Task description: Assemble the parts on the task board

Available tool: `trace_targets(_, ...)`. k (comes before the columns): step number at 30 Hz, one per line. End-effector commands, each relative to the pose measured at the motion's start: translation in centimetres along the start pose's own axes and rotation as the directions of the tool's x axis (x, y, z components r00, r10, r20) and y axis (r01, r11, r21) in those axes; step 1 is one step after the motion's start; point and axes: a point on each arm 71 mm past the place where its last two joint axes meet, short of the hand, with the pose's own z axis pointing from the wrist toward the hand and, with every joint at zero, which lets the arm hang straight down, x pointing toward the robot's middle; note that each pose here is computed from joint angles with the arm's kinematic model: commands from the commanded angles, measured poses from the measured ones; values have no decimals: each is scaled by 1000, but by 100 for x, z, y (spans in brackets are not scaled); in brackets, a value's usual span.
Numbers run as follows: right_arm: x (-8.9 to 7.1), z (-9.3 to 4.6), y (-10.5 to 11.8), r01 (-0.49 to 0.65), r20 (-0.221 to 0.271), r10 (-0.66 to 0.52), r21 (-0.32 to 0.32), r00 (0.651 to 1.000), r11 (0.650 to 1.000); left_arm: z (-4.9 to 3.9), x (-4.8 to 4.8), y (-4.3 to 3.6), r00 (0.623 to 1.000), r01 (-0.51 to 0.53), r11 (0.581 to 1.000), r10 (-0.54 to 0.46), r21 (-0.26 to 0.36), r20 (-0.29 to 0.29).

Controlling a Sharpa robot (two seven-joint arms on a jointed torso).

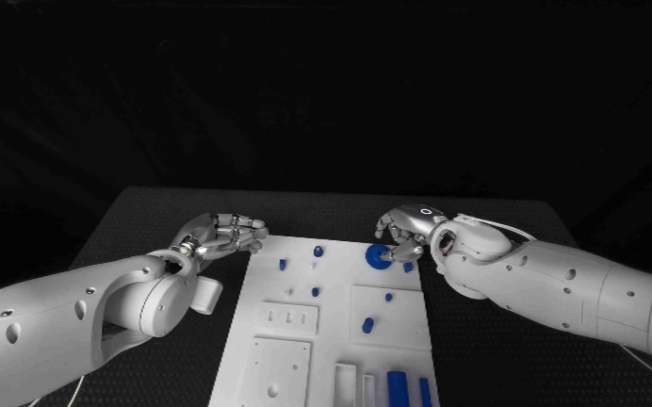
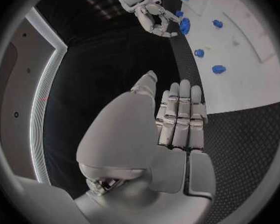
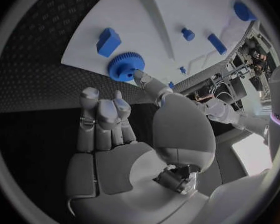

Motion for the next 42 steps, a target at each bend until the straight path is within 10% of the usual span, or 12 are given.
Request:
trace_targets(1,78,-2,20,-13,-41,12,-18,999,1000,7,28,-17,1000,0,1000,0,11,-18)
trace_targets(42,219,-16,-24,-7,-99,4,-25,995,1000,11,-15,7,1000,-6,1000,6,3,-6)
